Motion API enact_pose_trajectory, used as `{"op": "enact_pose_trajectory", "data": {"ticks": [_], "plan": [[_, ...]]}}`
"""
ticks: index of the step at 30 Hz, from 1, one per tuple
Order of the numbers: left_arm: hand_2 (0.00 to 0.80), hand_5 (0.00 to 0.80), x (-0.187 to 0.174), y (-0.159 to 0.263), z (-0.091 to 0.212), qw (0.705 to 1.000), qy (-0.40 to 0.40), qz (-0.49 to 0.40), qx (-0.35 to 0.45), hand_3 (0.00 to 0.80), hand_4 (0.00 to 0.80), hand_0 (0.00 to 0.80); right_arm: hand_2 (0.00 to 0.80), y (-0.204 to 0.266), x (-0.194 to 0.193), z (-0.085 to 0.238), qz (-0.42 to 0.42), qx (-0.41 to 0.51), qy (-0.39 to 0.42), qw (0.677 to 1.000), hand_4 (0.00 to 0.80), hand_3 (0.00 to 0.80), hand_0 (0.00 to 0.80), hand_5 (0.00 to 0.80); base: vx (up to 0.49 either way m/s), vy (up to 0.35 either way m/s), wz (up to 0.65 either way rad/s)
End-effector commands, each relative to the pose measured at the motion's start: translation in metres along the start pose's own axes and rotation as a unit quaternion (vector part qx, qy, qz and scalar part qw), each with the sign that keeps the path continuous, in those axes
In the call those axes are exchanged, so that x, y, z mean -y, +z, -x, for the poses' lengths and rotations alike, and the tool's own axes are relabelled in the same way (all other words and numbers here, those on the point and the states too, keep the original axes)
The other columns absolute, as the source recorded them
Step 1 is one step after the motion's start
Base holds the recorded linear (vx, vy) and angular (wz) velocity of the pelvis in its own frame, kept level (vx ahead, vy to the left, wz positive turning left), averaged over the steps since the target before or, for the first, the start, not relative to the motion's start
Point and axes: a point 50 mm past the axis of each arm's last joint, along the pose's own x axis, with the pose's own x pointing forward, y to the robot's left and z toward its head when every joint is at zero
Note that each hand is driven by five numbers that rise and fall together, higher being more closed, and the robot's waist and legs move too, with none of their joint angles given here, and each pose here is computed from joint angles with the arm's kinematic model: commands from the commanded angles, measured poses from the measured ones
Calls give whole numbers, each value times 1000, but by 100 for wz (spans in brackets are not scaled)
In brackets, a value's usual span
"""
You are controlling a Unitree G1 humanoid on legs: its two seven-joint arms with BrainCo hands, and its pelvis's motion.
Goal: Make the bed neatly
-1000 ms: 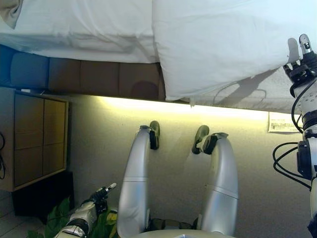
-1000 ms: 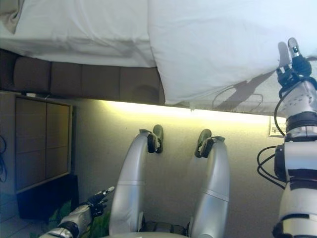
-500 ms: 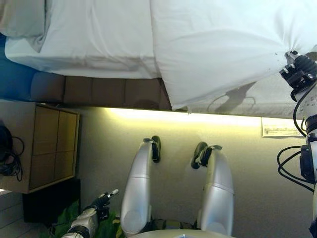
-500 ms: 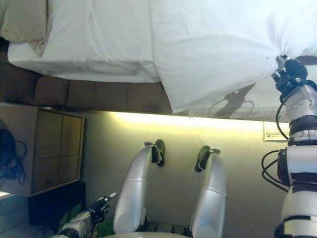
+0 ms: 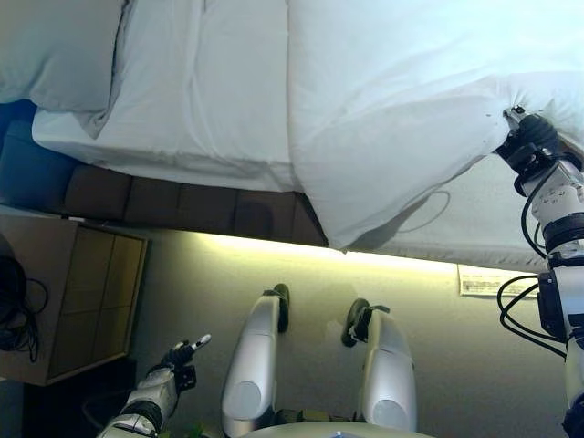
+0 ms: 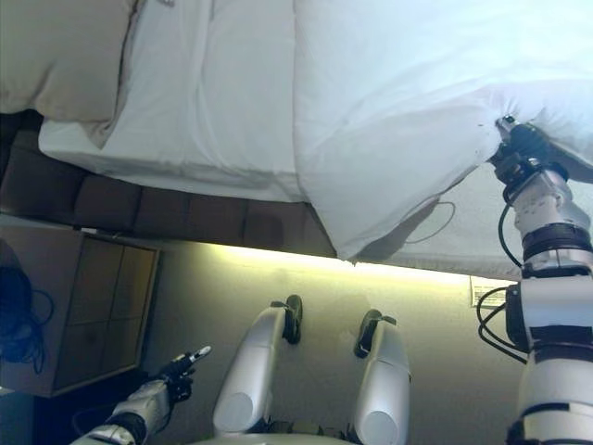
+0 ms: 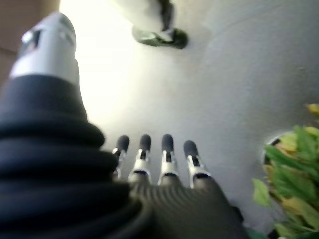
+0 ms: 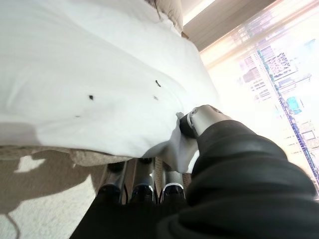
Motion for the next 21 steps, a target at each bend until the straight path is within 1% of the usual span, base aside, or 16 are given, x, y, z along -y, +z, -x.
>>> {"op": "enact_pose_trajectory", "data": {"ticks": [1, 2, 4, 5, 6, 7, 10, 12, 13, 15, 16, 17, 19, 21], "plan": [[0, 0, -31, 18, 3, 997, 40, 52, 36, 0, 0, 0, 800, 0, -13, 0, -2, 23, 66, 998, 800, 800, 800, 800, 125, 7, 4], [0, 0, -29, 44, 3, 994, 28, 74, 77, 0, 0, 0, 800, -6, -15, -1, -2, 14, 72, 997, 800, 800, 800, 800, 107, 1, 5], [0, 0, -25, 73, 6, 987, 7, 100, 127, 0, 0, 0, 800, -11, -18, -1, -3, 6, 81, 997, 800, 800, 800, 800, 83, 6, 4], [0, 0, -19, 98, 10, 979, -12, 120, 164, 0, 0, 0, 800, -14, -23, -2, -4, 2, 88, 996, 800, 800, 800, 800, 54, 5, 0], [0, 0, -14, 113, 12, 974, -23, 132, 184, 0, 0, 0, 800, -15, -26, -3, -6, 0, 92, 996, 800, 800, 800, 800, 42, 5, 0], [0, 0, -2, 140, 18, 959, -50, 160, 227, 0, 0, 0, 800, -19, -32, -4, -6, -6, 102, 995, 800, 800, 800, 800, 0, 0, 0], [0, 0, 30, 189, 36, 922, -106, 207, 308, 0, 0, 0, 800, -31, -49, -7, -13, -26, 120, 992, 800, 800, 800, 800, 25, -14, 1], [0, 0, 48, 208, 46, 906, -130, 215, 342, 0, 0, 0, 800, -42, -58, -8, -14, -41, 127, 991, 800, 800, 800, 800, 27, -14, -2], [0, 0, 60, 218, 54, 891, -156, 218, 366, 0, 0, 0, 800, -50, -63, -8, -13, -53, 132, 990, 800, 800, 800, 800, 0, 0, 0], [0, 0, 80, 228, 62, 879, -186, 221, 378, 0, 0, 0, 800, -65, -69, -7, -12, -72, 138, 988, 800, 800, 800, 800, 66, -24, -2], [0, 0, 96, 232, 68, 876, -209, 213, 379, 0, 0, 0, 800, -75, -75, -6, -10, -86, 143, 986, 800, 800, 800, 800, 114, -44, -3], [0, 0, 104, 235, 70, 874, -217, 209, 380, 0, 0, 0, 800, -79, -78, -6, -10, -91, 146, 985, 800, 800, 800, 800, 117, -52, -4], [0, 0, 130, 240, 77, 871, -256, 203, 366, 0, 0, 0, 800, -89, -89, -5, -9, -102, 160, 982, 800, 800, 800, 800, 74, -56, -1], [0, 0, 148, 241, 80, 870, -286, 209, 342, 0, 0, 0, 800, -90, -100, -6, -11, -101, 175, 979, 800, 800, 800, 800, 14, -66, 1]]}}
